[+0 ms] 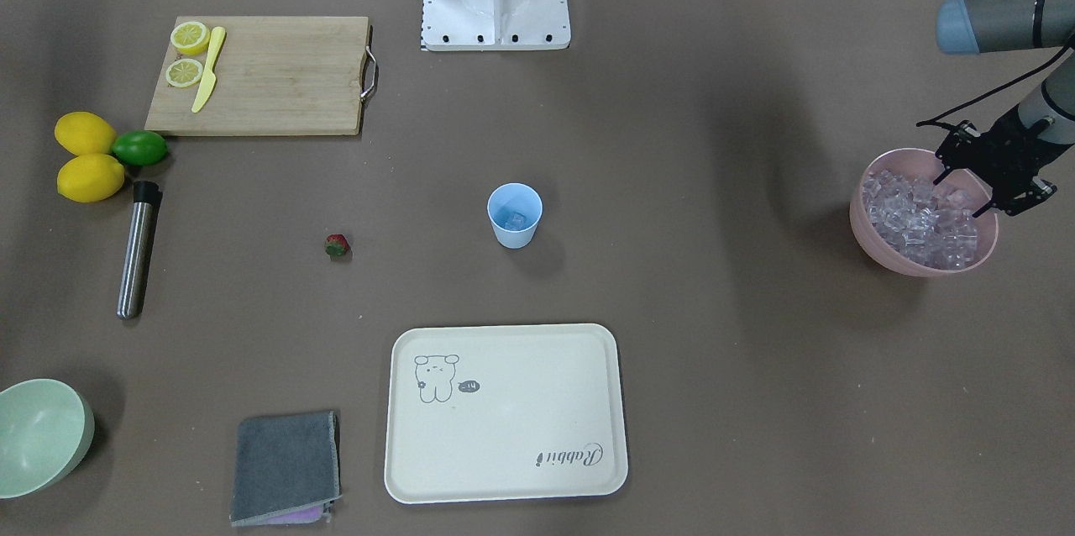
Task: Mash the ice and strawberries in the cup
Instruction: 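Grasp another ice cube from the pink bowl with the left gripper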
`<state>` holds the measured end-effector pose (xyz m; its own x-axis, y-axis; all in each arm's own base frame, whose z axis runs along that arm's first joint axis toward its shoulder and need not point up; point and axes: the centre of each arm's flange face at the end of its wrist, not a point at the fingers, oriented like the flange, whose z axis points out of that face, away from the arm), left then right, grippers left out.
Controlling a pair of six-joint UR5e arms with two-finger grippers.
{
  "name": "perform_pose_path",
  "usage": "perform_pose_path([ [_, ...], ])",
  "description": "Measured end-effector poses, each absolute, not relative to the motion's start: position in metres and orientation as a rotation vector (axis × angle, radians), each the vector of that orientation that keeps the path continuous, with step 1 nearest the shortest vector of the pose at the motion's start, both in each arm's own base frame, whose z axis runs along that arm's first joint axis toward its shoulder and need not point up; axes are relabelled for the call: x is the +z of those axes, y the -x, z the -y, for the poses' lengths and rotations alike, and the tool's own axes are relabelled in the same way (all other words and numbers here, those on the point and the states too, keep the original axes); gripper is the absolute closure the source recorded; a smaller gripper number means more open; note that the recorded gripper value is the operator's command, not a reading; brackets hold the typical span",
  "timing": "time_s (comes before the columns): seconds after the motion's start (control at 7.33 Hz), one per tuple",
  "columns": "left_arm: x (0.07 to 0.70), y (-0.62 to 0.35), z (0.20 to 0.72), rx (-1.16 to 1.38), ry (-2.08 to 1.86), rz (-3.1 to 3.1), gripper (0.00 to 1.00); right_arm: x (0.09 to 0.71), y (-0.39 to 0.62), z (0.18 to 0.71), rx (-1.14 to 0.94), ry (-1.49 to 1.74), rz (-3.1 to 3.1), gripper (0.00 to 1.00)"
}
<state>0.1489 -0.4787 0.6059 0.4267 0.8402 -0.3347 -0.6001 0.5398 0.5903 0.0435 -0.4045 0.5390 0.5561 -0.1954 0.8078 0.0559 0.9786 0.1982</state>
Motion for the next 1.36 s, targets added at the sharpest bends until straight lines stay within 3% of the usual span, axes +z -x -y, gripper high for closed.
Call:
perform_pose_path([
  [0.41, 0.609, -0.149, 0.479, 0.937, -0.411, -0.653, 0.37, 0.539, -0.044, 0.404, -0.149, -0.157, 0.972, 0.00],
  [0.55, 0.611, -0.150, 0.480, 0.943, -0.409, -0.651, 0.63, 0.538, -0.044, 0.405, -0.150, -0.158, 0.972, 0.00],
  [0.68, 0.615, -0.150, 0.482, 0.954, -0.408, -0.649, 1.00, 0.538, -0.043, 0.405, -0.150, -0.159, 0.972, 0.00],
  [1.36, 0.608, -0.129, 0.492, 0.922, -0.423, -0.685, 1.00, 0.533, -0.042, 0.405, -0.153, -0.161, 0.992, 0.00],
])
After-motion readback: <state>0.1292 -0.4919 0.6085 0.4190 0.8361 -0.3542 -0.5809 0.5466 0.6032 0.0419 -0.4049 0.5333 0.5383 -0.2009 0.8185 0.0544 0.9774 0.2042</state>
